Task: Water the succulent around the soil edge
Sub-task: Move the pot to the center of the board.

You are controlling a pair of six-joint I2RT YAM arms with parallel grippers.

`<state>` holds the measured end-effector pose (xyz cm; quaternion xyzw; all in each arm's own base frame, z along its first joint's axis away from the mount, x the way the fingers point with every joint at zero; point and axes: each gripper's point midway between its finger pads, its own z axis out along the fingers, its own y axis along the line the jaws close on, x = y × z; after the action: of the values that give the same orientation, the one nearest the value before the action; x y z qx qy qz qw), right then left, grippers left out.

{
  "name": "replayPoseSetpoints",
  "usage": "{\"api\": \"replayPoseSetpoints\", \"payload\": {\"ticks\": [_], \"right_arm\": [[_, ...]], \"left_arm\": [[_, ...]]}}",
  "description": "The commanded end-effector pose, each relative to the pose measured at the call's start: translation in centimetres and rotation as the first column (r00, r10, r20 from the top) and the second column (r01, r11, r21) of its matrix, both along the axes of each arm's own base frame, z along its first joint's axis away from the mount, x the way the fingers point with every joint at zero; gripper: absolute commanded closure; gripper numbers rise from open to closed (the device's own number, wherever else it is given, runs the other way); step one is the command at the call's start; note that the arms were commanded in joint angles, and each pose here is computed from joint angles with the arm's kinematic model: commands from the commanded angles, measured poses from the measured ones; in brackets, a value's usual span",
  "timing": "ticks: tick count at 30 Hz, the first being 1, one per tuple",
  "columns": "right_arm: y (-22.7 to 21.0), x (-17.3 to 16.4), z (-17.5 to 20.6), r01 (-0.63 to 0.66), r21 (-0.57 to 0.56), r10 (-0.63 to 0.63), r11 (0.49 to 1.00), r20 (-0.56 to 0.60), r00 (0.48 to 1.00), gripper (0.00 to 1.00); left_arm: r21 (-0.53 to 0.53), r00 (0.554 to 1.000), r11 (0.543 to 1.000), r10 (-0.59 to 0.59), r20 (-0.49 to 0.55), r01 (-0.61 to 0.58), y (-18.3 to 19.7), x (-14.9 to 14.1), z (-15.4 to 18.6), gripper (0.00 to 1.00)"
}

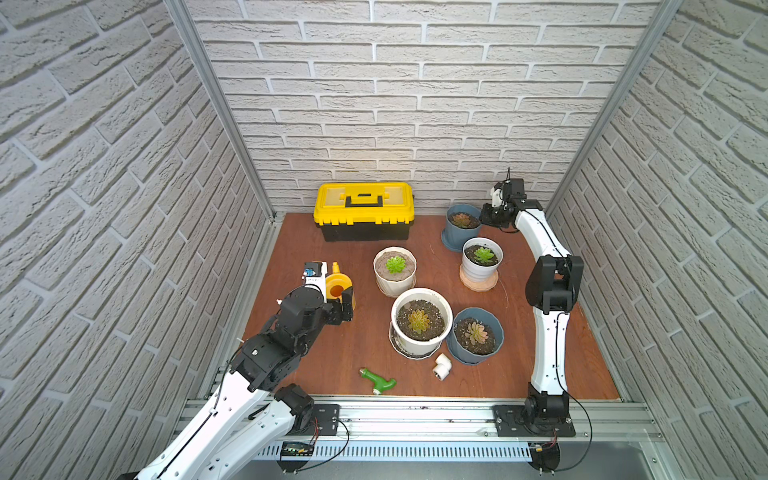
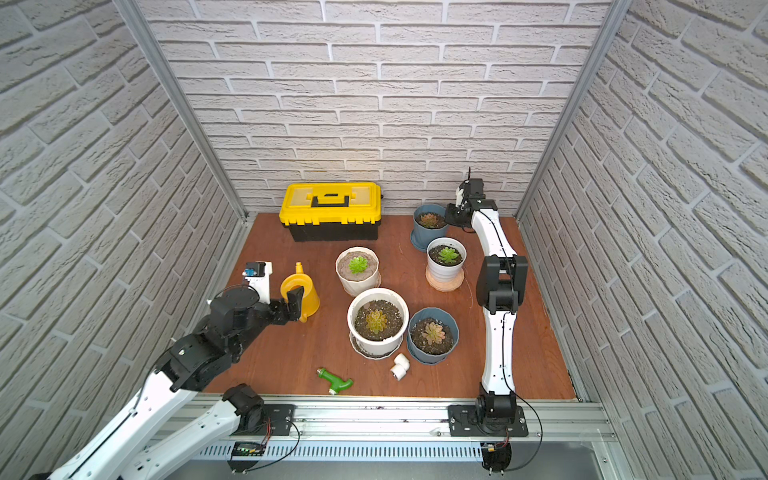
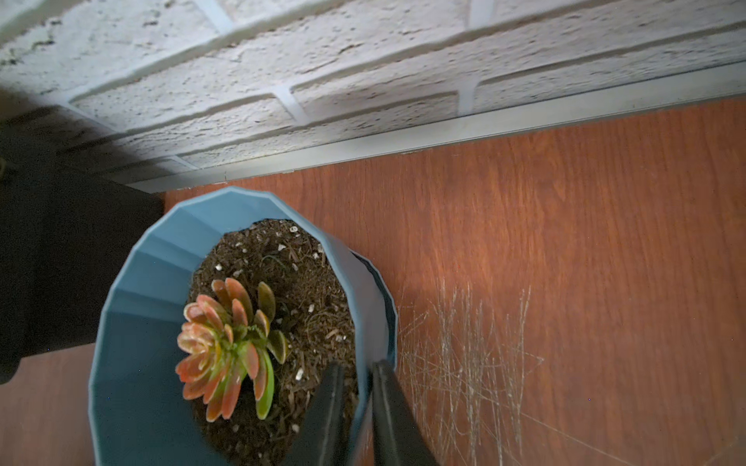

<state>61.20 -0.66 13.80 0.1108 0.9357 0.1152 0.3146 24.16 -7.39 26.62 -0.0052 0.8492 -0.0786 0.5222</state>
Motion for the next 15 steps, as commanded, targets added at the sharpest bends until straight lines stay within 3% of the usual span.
{"api": "replayPoseSetpoints", "payload": {"ticks": [1, 7, 15], "right_arm": [[2.4, -1.3, -0.2, -0.098, -0.017, 0.097, 0.995, -0.048, 0.994, 0.89], [5.3, -3.1, -0.1, -0.192, -0.039, 0.188, 0.981, -0.1, 0.977, 0.97], [10.2, -6.2, 1.0, -0.33, -0.051, 0.319, 0.943, -0.148, 0.936, 0.97]], "left_arm": [[0.065, 0.998, 0.997, -0.046, -0.034, 0.048, 0.5, -1.6, 0.3, 0.02], [0.147, 0.995, 0.986, -0.073, -0.06, 0.081, 1.3, -2.8, 0.0, 0.02], [0.162, 0.995, 0.982, -0.093, -0.047, 0.099, 1.5, -3.3, -1.1, 0.02]]}}
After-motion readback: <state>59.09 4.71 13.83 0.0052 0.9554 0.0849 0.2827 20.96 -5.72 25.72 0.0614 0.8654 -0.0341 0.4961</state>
